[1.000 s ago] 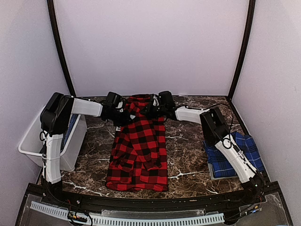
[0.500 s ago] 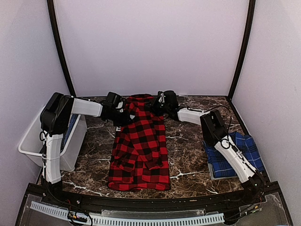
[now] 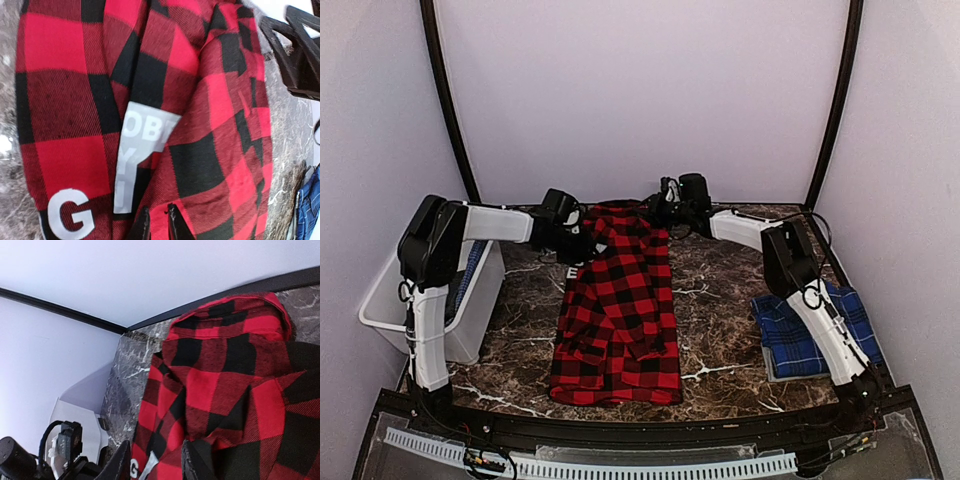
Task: Fold and stack the long sleeve shirts
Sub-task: Fold the 1/3-folded shirt at the center of the board.
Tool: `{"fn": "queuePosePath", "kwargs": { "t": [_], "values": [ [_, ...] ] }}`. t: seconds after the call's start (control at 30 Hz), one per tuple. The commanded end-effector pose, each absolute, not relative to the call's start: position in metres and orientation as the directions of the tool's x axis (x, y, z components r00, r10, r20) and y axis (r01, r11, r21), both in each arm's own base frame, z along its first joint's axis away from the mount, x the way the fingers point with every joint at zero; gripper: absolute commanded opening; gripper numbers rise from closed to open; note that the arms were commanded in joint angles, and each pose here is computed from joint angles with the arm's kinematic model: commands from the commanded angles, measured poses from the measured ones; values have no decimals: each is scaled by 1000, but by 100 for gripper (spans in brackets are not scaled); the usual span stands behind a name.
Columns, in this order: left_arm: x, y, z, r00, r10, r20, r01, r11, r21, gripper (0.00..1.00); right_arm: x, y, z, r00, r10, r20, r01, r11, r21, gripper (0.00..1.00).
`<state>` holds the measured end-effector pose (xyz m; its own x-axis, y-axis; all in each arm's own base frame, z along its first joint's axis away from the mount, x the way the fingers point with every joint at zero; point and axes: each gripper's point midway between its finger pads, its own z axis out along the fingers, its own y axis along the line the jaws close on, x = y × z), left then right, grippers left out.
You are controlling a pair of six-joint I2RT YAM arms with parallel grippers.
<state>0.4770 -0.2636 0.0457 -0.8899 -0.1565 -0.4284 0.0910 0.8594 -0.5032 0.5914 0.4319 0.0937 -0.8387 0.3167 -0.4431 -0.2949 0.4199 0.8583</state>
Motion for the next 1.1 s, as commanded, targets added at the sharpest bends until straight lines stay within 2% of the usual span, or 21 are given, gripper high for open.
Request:
{"fn": "queuePosePath", "kwargs": {
  "t": [0.0,0.23,0.4,0.63,1.07],
  "values": [
    [483,-257,117,-829,-177,-530,133,859,-494,12,555,438,178,-808,209,-551,-457,370,809,32],
    [446,-244,120,-837,-200,-509,93,866,-492,12,481,464,152,-856,41,-515,-457,402,793,24],
    [402,-235,110,-857,-185,-481,79,876,-477,12,451,479,124,-876,-15,-483,-446,409,796,20],
    [352,-229,102,-873,-160,-462,76,889,-452,12,432,481,79,-909,-43,-414,-389,440,809,18],
    [293,-241,74,-919,-81,-386,100,899,-427,12,444,435,13,-951,21,-308,-235,597,767,17]
  ]
}}
